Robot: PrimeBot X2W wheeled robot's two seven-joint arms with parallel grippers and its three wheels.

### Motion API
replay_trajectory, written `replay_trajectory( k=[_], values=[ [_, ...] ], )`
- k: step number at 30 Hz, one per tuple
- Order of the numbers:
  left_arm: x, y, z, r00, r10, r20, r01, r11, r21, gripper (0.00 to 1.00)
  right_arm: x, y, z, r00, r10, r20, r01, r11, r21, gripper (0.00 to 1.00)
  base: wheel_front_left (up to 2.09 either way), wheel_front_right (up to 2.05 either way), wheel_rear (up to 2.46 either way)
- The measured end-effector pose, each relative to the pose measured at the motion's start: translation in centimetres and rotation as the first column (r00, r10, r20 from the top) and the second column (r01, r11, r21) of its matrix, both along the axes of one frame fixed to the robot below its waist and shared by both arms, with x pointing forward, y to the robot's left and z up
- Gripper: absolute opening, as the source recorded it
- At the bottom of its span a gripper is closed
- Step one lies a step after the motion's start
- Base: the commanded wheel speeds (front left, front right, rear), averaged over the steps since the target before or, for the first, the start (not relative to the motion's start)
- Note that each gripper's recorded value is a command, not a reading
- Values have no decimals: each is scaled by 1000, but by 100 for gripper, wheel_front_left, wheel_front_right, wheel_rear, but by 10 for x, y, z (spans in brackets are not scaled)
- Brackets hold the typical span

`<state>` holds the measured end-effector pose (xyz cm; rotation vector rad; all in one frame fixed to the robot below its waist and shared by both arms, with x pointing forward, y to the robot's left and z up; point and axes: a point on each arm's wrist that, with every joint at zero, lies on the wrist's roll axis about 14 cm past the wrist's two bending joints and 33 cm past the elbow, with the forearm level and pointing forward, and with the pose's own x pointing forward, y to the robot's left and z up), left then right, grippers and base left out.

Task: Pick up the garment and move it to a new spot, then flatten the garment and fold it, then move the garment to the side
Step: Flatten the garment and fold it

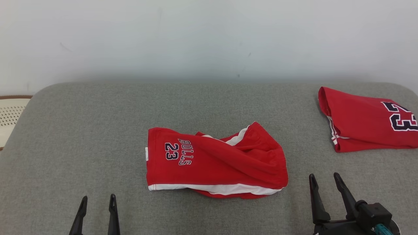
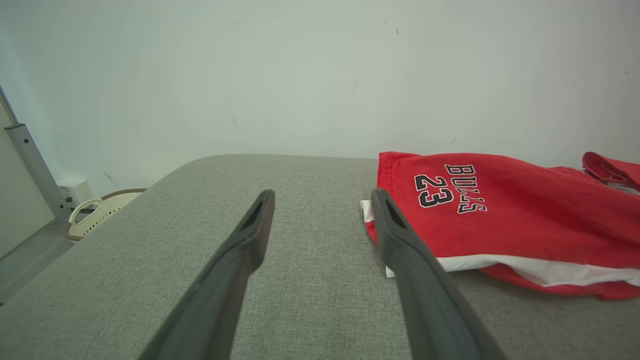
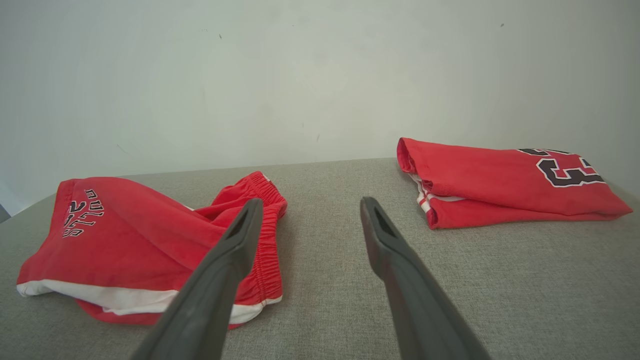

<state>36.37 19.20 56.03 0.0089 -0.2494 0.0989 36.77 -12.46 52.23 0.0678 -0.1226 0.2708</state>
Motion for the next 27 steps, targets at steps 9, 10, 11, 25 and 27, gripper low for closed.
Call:
replay_trajectory(
  k=[9, 10, 11, 25, 27],
  values=[
    [-1, 0, 2, 1000, -2, 5, 2, 1000, -5, 100, -1, 0, 1, 1000, -1, 1, 1, 1000, 1, 100, 0, 0, 0],
    [-1, 0, 1, 1000, -2, 4, 2, 1000, -5, 100, -1, 0, 0, 1000, -1, 1, 1, 1000, 1, 100, 0, 0, 0],
    [-2, 0, 1, 1000, -2, 4, 2, 1000, -5, 100, -1, 0, 0, 1000, -1, 1, 1, 1000, 1, 100, 0, 0, 0],
    [-2, -1, 0, 1000, -7, 0, 7, 1000, -11, 100, -2, 1, -1, 1000, 2, -3, -2, 1000, 2, 100, 0, 0, 0],
    [-2, -1, -1, 1000, -7, -1, 7, 1000, -11, 100, -2, 2, -1, 1000, 3, -4, -3, 1000, 2, 100, 0, 0, 0]
  ],
)
